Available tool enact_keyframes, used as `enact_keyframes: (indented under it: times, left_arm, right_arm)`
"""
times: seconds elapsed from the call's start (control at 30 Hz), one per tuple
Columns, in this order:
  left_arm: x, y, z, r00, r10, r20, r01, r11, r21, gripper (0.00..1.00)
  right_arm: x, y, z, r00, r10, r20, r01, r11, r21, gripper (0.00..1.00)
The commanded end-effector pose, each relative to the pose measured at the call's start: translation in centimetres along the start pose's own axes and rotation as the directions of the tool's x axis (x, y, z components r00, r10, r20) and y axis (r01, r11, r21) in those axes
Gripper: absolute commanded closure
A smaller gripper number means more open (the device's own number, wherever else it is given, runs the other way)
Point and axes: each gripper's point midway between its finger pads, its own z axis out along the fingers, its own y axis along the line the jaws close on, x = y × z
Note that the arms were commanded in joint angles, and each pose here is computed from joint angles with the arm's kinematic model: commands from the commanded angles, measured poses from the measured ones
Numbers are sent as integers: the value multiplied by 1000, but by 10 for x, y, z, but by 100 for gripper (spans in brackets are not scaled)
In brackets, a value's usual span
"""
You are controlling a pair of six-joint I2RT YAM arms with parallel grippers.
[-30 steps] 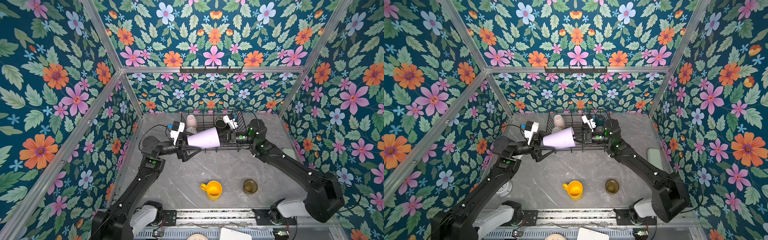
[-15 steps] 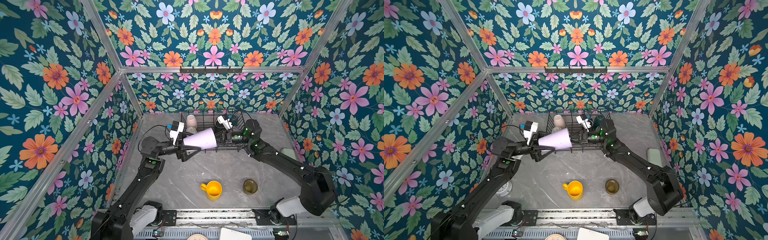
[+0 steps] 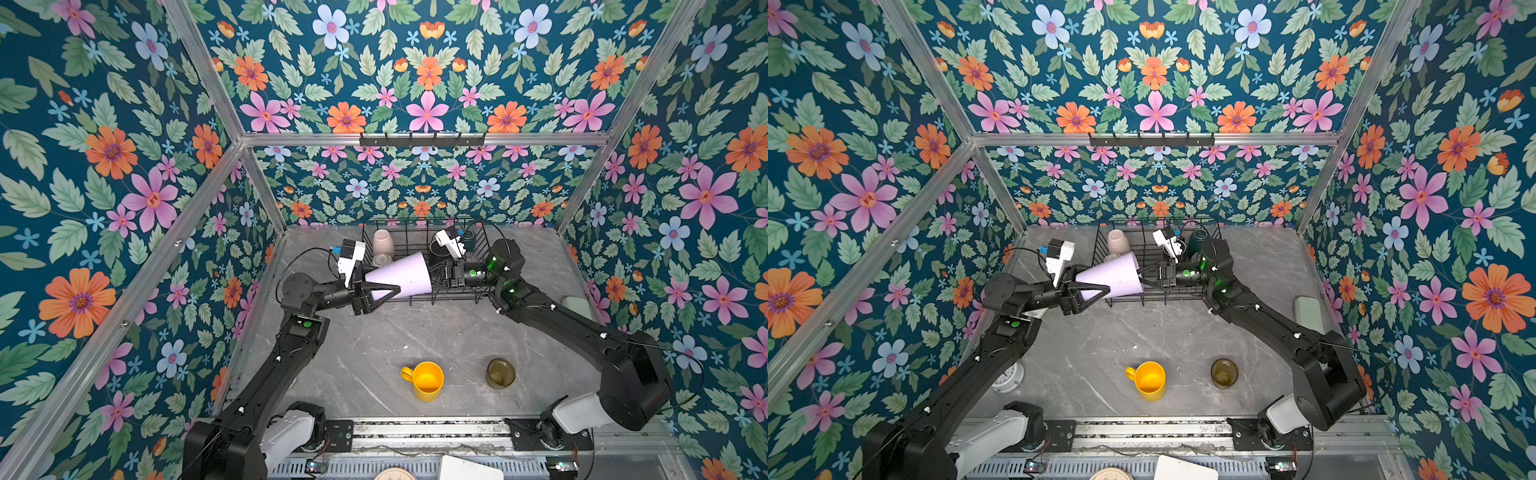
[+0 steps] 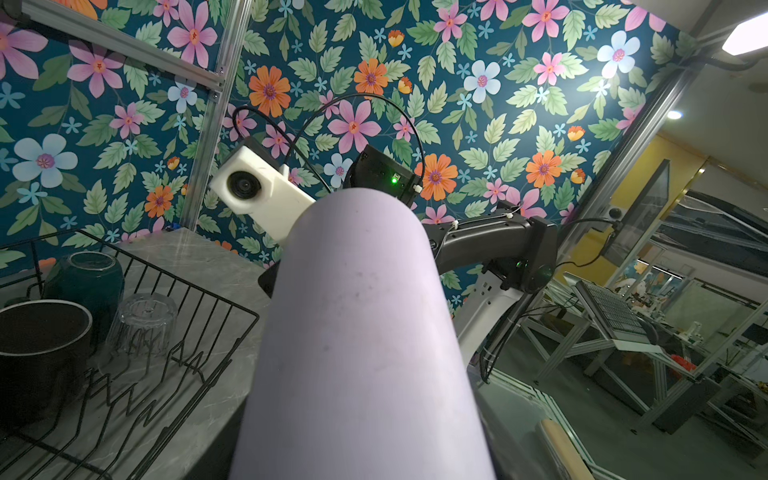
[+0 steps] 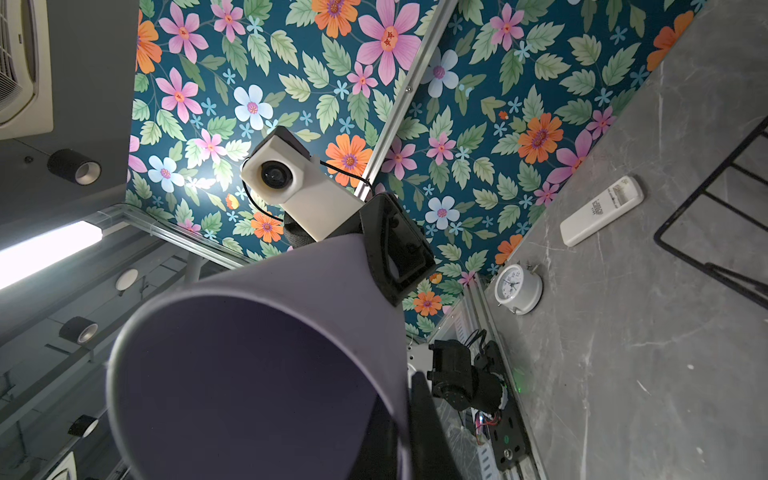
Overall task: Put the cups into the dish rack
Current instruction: 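Close the left gripper on the lavender cup body held by the right gripper, then open and withdraw the right gripper while the left gripper carries the cup rackward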
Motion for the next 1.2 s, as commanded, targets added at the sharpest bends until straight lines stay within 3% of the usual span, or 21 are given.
enact_keyframes:
  times: [0.0,0.07,0.13,0.2,0.4,0.5,0.67,0.83,0.97,1.17]
  left_arm:
    - [-5,-19,0,995,96,-10,-95,993,70,62]
    - [-6,-20,0,995,100,-9,-99,993,71,67]
    - [-8,-20,0,995,100,-8,-100,993,62,68]
    - [-9,-15,1,995,97,-14,-96,995,33,68]
    - [-7,23,0,992,78,-96,-95,977,-189,70]
    - [-9,40,0,991,46,-124,-77,962,-261,71]
    - [-13,73,5,988,-30,-154,-29,930,-367,75]
    - [-14,97,17,973,-66,-222,-46,885,-464,75]
    - [-8,115,32,950,-87,-300,-89,844,-528,77]
    - [17,146,59,885,-159,-438,-175,758,-629,83]
  right_arm:
    - [-1,-4,0,1000,23,17,-24,999,33,91]
    - [-2,-4,-1,1000,22,18,-23,999,41,84]
    - [-4,-3,-5,1000,18,25,-20,998,55,69]
    - [-6,-4,-11,999,12,37,-15,997,76,60]
    - [-20,-19,-60,985,-6,170,-34,972,234,40]
    - [-19,-28,-84,972,-45,229,-43,930,364,27]
    - [-13,-31,-123,946,-177,271,-21,801,598,12]
    - [-7,-31,-152,920,-270,285,-16,699,715,5]
    - [-4,-32,-163,909,-297,291,-21,666,745,3]
    - [-1,-33,-179,891,-329,313,-44,624,781,1]
